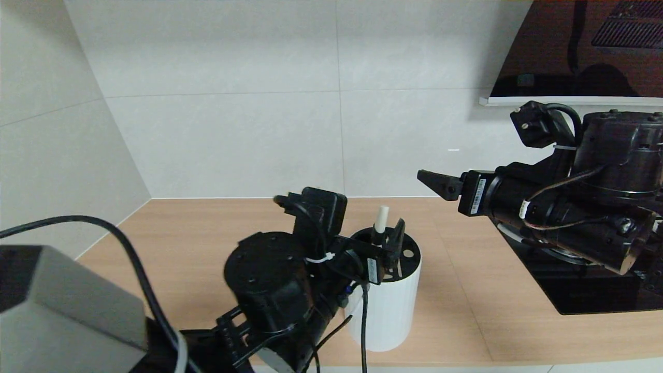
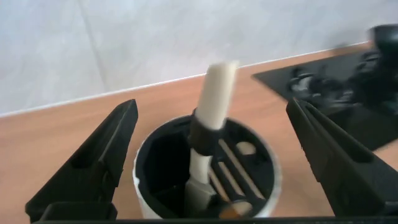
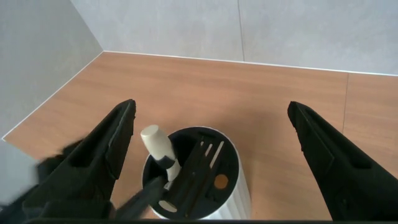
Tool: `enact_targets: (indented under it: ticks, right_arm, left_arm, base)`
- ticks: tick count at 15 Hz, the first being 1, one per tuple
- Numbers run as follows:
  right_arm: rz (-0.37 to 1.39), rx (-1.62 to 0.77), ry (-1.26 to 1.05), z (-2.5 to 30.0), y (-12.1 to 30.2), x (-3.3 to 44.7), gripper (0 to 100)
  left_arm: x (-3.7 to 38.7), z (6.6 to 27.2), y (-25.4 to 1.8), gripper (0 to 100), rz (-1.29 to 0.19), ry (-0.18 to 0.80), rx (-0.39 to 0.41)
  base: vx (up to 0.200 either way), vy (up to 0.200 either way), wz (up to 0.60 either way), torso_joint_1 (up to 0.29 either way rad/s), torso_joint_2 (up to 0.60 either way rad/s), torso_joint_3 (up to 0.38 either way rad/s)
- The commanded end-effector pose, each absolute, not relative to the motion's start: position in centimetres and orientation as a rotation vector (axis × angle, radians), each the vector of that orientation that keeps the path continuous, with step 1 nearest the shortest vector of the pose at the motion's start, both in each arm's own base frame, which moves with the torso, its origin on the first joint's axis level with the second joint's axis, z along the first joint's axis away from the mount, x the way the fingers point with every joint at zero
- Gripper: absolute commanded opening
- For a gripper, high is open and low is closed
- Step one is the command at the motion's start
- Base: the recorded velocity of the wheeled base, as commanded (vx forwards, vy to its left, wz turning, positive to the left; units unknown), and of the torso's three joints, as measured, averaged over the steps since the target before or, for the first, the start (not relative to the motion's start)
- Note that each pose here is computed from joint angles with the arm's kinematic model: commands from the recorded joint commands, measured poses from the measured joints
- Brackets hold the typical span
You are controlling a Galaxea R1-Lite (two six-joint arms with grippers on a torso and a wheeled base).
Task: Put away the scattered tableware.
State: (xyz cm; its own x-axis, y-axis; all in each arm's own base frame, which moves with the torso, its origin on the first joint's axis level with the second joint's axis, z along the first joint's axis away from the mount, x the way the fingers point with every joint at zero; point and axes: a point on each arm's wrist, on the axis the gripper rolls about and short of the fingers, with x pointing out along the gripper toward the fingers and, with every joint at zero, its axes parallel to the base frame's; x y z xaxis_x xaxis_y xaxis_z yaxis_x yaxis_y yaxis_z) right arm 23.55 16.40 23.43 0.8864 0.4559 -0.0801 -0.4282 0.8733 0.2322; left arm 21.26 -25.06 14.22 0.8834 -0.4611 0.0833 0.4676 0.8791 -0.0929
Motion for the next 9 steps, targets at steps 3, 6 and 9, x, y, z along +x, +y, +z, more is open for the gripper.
enact_targets:
  ticks: [3, 6, 9]
  right_arm:
    - [0.450, 0.222, 0.072, 25.1, 14.4, 21.9, 100]
    - [0.431, 0.235, -0.013, 27.0, 12.1, 19.5, 100]
    - [0.371, 0.172, -0.063, 26.4, 8.5, 15.6, 100]
  left_arm:
    - [16.9, 20.8, -18.3, 100, -0.553, -0.205, -0.208]
    - [14.7, 24.5, -13.2, 100, -0.559, -0.296, -0.230]
    - [11.9, 24.0, -7.5, 100, -0.413, -0.278, -0.193]
  base:
    - [0.000, 0.000, 0.00, 0.000, 0.00, 0.000]
    - [0.000, 0.000, 0.00, 0.000, 0.00, 0.000]
    - [0.000, 0.000, 0.00, 0.000, 0.00, 0.000]
